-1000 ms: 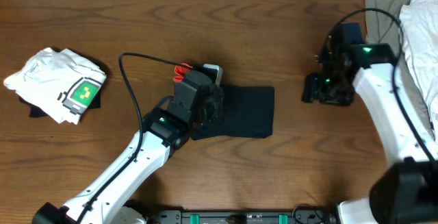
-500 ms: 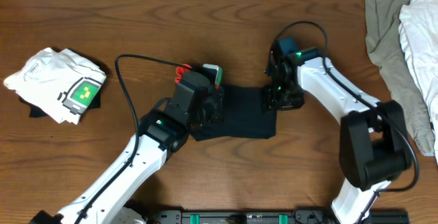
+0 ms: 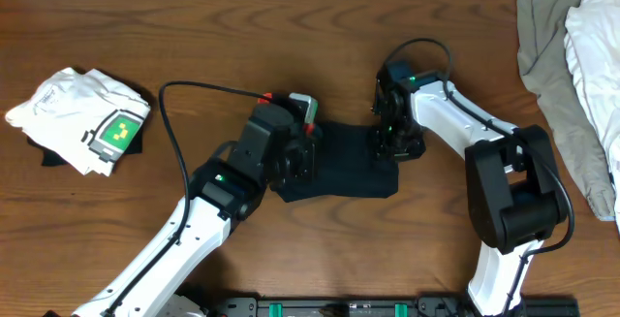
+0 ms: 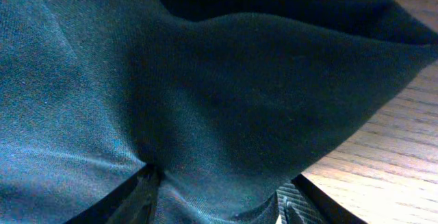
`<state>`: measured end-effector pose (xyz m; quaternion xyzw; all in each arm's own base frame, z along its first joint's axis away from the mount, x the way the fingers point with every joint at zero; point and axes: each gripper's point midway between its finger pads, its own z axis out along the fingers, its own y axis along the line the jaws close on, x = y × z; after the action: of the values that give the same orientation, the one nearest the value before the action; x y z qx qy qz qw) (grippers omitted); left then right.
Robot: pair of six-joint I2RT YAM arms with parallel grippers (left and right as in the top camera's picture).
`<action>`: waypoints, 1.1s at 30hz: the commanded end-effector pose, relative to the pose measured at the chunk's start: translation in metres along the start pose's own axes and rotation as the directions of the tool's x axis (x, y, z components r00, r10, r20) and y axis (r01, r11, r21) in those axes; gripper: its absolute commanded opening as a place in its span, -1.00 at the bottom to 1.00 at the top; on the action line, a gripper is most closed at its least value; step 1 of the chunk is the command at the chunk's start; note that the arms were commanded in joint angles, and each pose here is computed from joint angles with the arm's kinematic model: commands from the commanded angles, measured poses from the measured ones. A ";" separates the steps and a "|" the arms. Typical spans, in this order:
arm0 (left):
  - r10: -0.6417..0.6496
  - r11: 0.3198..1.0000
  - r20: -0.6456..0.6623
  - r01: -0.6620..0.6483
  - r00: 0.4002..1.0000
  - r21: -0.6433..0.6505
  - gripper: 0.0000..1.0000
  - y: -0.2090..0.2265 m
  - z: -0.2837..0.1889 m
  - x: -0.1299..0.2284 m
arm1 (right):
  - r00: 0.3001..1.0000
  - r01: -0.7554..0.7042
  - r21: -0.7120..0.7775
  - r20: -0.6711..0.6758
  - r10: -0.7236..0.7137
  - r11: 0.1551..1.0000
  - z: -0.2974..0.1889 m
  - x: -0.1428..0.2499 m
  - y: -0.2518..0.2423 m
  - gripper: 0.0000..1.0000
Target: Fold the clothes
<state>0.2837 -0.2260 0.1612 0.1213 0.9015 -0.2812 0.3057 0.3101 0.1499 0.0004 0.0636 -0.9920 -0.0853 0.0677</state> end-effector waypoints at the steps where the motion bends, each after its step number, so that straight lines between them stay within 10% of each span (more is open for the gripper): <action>1: 0.086 0.991 0.027 -0.088 0.996 0.098 -0.88 -0.031 -0.011 -0.013 | 0.999 -0.014 0.006 -0.040 0.014 1.000 0.016 0.004 0.001 0.08; 33: 0.222 0.958 0.001 -0.218 0.975 0.186 -0.88 -0.094 0.024 0.006 | 0.999 -0.002 0.011 -0.045 0.002 1.000 0.018 0.008 0.010 0.09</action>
<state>0.2514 -0.3057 0.1639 0.2485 0.8684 -0.3133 0.2931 0.3086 0.1536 -0.0002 0.0656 -0.9929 -0.0753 0.0653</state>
